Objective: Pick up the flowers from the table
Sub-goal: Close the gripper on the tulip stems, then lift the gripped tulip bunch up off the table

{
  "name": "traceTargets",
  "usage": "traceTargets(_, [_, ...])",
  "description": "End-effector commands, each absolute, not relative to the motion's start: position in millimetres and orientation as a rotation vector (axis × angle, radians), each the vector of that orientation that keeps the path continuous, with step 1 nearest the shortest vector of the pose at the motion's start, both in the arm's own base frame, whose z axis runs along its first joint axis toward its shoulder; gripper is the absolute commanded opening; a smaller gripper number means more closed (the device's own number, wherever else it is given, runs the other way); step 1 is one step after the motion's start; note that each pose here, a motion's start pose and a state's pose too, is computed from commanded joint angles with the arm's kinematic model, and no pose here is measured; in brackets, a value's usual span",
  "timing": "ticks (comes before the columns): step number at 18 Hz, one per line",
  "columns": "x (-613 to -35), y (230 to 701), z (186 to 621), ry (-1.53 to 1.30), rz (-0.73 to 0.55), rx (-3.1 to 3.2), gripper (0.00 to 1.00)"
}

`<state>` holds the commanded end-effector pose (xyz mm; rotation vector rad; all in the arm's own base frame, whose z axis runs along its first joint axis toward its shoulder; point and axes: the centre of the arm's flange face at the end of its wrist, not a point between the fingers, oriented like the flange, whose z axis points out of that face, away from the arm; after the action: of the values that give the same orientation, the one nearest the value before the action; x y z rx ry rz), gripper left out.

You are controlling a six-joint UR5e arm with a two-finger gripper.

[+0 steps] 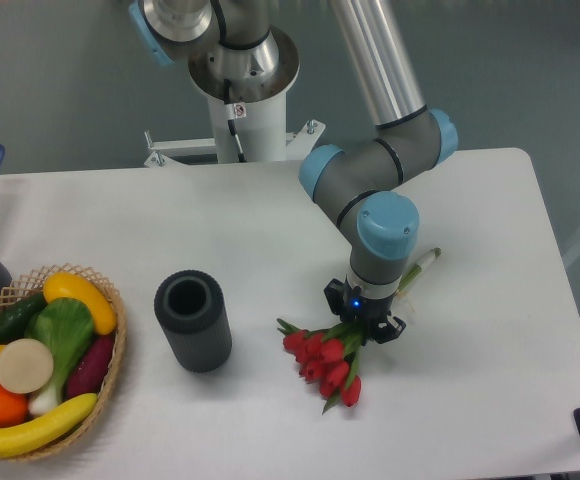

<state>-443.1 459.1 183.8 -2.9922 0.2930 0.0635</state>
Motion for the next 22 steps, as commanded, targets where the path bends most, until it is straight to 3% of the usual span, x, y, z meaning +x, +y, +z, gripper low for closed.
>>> traceTargets(6, [-446,461,192,0.284,0.082,-2.981,0.32])
traceTargets(13, [-441,462,247,0.242,0.122,-2.860,0.32])
traceTargets(16, [-434,461,291,0.252,0.192,-2.799,0.32])
traceTargets(22, [-419,451,376,0.174,0.119,-2.498,0.33])
